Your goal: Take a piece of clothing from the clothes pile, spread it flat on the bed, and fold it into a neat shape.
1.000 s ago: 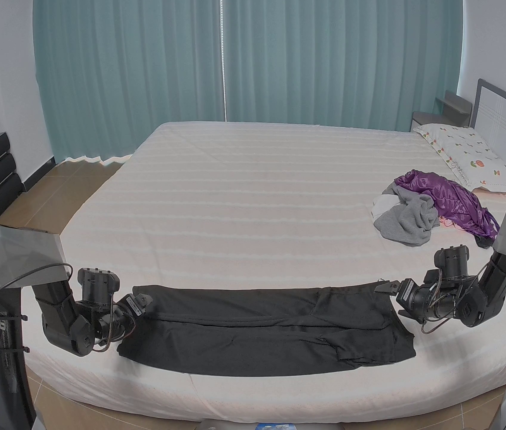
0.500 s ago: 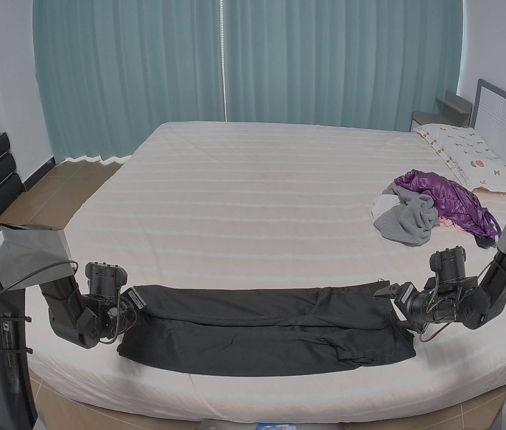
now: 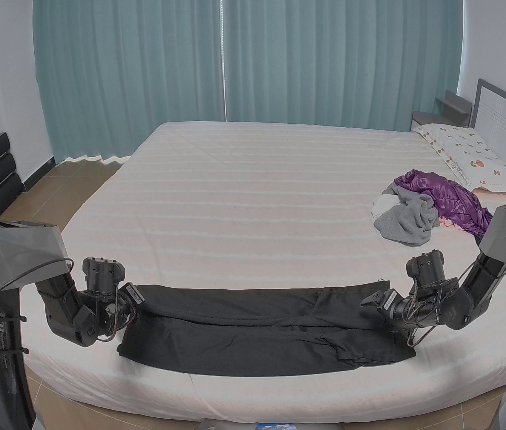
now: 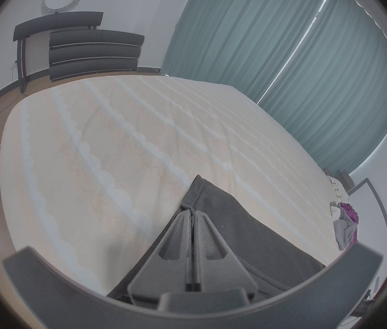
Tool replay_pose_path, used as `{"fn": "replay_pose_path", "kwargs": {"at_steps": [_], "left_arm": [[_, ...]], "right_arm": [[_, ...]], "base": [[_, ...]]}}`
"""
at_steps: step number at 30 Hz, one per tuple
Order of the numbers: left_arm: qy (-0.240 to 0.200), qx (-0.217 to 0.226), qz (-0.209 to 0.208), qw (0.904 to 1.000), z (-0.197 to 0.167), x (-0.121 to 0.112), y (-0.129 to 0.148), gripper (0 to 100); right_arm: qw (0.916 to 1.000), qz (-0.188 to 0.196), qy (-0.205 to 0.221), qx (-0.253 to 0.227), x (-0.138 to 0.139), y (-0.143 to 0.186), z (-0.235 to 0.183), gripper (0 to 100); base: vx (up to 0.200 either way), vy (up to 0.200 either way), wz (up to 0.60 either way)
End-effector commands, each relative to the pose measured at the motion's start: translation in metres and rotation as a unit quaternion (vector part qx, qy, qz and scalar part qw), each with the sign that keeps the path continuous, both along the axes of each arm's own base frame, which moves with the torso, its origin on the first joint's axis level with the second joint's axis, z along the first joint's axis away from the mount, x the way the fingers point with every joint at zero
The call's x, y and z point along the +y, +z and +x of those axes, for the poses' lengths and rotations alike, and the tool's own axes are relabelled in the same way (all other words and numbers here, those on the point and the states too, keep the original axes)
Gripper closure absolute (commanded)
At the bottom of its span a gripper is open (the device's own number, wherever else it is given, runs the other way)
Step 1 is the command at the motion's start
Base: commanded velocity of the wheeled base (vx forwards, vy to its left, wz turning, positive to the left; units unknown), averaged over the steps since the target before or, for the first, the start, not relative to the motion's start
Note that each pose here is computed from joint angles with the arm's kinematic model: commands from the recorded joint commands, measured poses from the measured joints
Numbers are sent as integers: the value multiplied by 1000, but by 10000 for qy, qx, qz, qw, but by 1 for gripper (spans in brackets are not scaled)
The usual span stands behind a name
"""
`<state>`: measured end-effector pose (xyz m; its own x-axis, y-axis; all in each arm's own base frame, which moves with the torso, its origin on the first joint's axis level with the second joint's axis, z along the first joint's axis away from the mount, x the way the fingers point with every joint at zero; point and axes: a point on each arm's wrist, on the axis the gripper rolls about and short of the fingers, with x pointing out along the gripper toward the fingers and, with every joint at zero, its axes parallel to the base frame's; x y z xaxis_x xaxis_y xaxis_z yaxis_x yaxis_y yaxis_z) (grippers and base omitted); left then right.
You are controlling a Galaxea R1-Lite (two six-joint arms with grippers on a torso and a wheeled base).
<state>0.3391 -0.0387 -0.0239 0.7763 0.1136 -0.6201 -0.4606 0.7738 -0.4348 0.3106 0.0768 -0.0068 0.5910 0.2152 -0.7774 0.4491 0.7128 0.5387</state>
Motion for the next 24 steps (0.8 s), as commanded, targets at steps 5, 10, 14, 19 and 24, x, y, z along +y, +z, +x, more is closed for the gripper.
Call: {"fn": "replay_pose_path", "kwargs": {"at_steps": [5,10,14,19,24], "left_arm": [[2,-31,-4,10000,0,0,2,100],[-4,-30,-9,10000,0,0,2,100],[10,-15,-2,10000,0,1,1,100],[5,-37,1,10000,1,0,2,100],[27,-142,-15,9999,4,3,8,100]], "right_arm": [[9996,-259,-117,-14,8,-17,16,0],[9994,-306,-135,-66,11,-19,21,100],[9994,-283,-171,-130,8,-13,21,100],[9992,-265,-234,-195,4,-7,21,100],[9986,-194,-341,-348,-2,1,26,100]], "base": [[0,0,0],[0,0,0],[0,0,0],[0,0,0],[0,0,0]]}}
